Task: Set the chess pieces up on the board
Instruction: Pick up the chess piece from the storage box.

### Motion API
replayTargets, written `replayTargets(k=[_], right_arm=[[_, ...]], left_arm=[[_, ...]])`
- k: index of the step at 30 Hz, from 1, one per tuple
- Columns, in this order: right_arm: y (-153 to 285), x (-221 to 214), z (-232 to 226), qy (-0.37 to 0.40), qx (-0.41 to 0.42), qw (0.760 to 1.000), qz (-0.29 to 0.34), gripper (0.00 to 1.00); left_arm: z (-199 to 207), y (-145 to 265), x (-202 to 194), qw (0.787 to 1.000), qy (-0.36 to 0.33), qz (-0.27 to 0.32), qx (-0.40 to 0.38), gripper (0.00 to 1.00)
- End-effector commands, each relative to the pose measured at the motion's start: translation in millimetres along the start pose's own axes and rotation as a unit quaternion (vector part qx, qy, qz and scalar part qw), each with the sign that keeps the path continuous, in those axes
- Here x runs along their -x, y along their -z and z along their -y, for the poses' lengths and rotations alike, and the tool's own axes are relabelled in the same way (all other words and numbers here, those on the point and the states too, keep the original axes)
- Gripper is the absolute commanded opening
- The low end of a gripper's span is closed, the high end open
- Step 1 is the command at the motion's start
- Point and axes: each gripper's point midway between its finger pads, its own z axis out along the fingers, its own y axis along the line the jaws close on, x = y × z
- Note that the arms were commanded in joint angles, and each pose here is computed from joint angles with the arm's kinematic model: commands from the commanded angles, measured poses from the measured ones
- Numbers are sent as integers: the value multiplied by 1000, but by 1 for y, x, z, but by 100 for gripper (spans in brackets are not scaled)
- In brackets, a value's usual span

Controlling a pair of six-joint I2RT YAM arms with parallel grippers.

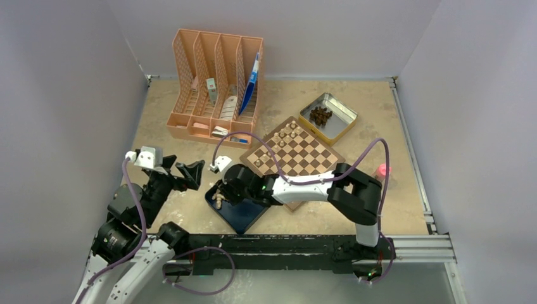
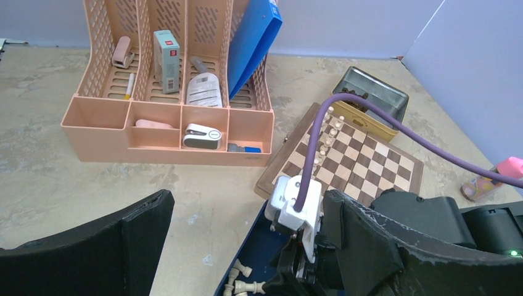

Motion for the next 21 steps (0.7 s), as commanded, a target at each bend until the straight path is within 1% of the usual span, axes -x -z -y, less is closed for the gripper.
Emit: replayTargets(k=[1, 5, 17, 19, 21], right_arm=[[-4, 8, -15, 29, 19, 999, 23, 41], [-12, -5, -12, 39, 7, 999, 8, 42], [-27, -20, -1, 65, -34, 997, -8, 41], [-29, -23, -1, 68, -35, 997, -12, 40], [-29, -25, -1, 70, -35, 997, -13, 37]], left_arm=[[0, 0, 10, 1000, 7, 22, 3, 92], [0, 0, 10, 1000, 7, 22, 3, 92], [0, 0, 10, 1000, 7, 21, 3, 91], [0, -1, 10, 1000, 7, 20, 3, 91], [0, -1, 10, 1000, 6, 20, 2, 91]])
